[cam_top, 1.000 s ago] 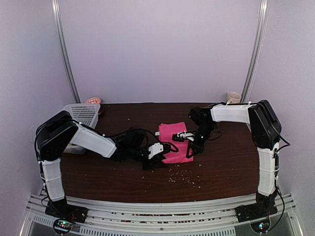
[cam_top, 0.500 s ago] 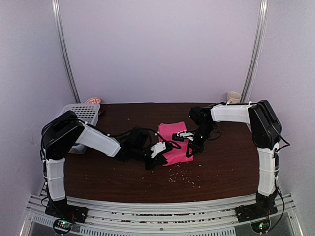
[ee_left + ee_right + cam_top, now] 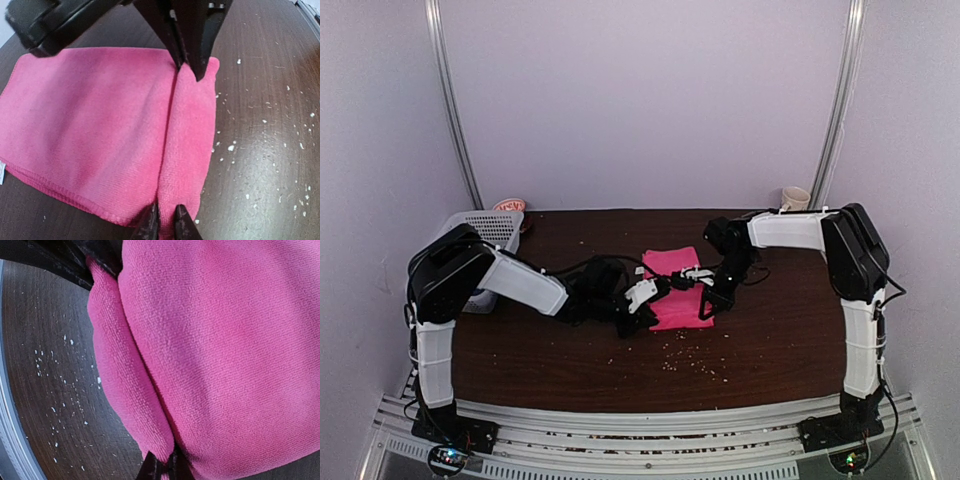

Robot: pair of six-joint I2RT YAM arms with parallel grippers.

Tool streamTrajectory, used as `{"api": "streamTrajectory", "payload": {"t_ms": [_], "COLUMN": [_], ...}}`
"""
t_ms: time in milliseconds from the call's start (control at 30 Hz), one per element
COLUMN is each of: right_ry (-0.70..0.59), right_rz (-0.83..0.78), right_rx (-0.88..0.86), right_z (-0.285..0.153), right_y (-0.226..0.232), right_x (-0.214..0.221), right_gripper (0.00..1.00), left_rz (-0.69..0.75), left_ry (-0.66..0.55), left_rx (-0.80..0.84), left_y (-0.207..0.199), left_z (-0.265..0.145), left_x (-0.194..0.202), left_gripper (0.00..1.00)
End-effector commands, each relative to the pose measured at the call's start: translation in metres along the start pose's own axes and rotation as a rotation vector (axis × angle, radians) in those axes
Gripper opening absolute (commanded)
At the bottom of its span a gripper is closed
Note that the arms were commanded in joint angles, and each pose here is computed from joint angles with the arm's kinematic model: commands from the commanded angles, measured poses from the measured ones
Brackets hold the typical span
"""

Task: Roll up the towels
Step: Roll the towel at the center of the board.

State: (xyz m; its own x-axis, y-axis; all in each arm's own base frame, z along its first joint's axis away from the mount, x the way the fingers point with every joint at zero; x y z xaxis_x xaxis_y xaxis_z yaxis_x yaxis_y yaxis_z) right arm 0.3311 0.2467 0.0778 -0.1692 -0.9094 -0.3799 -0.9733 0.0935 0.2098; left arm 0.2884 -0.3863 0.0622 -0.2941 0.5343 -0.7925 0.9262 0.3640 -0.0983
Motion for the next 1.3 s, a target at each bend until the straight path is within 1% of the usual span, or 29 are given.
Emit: {"api": "streamTrajectory", "payload": {"t_ms": [0,133,267,333,433,500,567,667,767,833,1067,1167,1267], "right_ry": [0.028,0.014,0.009,0.007,-0.001,-0.005,-0.004,-0.013,-0.027,-0.033,-0.062,-0.078,-0.076], "right_rz": [0.013,0.007,-0.014,-0.018,-0.018,-0.019,-0.02,-0.026,-0.028,-0.032,-0.048,-0.053,-0.036], "right_rx": [0.025,0.004,-0.022,-0.045,-0.118,-0.164,-0.169,-0.163,-0.175,-0.186,-0.23,-0.234,-0.238], "right_z": [0.0,-0.005,-0.009,-0.009,-0.006,-0.004,-0.004,-0.006,-0.009,-0.01,-0.015,-0.017,-0.015], "right_y": [-0.011,-0.007,-0.003,0.001,0.01,0.016,0.02,0.027,0.036,0.043,0.061,0.063,0.06], "right_x": [0.007,0.006,0.006,0.007,0.008,0.009,0.012,0.013,0.012,0.012,0.011,0.008,0.008], "right_gripper": [0.08,0.14,0.14,0.11,0.0,0.0,0.0,0.0,0.0,0.0,0.0,0.0,0.0], "left_rz": [-0.037,-0.037,-0.039,-0.04,-0.048,-0.058,-0.057,-0.038,0.001,0.021,0.047,0.054,0.051], "left_ry": [0.03,0.03,0.027,0.02,0.007,0.001,-0.002,-0.006,-0.029,-0.046,-0.064,-0.069,-0.076], "left_rx": [-0.036,-0.016,0.025,0.056,0.114,0.137,0.145,0.154,0.167,0.177,0.184,0.183,0.161], "left_y": [0.011,0.008,0.003,-0.001,-0.01,-0.014,-0.017,-0.026,-0.037,-0.042,-0.051,-0.052,-0.049], "left_z": [0.005,0.004,0.002,0.0,-0.003,-0.006,-0.009,-0.015,-0.023,-0.028,-0.03,-0.029,-0.028], "left_x": [0.006,0.003,0.001,-0.001,-0.006,-0.008,-0.009,-0.008,-0.011,-0.012,-0.019,-0.02,-0.023], "left_gripper": [0.14,0.14,0.08,0.05,0.02,0.02,0.08,0.22,0.29,0.3,0.29,0.3,0.32]}}
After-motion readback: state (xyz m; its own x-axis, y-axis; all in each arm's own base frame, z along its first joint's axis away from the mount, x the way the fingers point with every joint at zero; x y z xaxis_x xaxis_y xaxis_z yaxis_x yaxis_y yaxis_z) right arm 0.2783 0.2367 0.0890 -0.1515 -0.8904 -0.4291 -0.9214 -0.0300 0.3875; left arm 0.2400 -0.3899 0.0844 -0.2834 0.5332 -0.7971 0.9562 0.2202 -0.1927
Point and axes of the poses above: each gripper's point midway between its finger pads, its own z axis out along the fingers, its own y axis along the line the jaws close on, x = y × z, the point moved 5 cm from there along -z, back along the fingers, and after that the axes turned 10 degrees about -z, right-handed, at the moved point
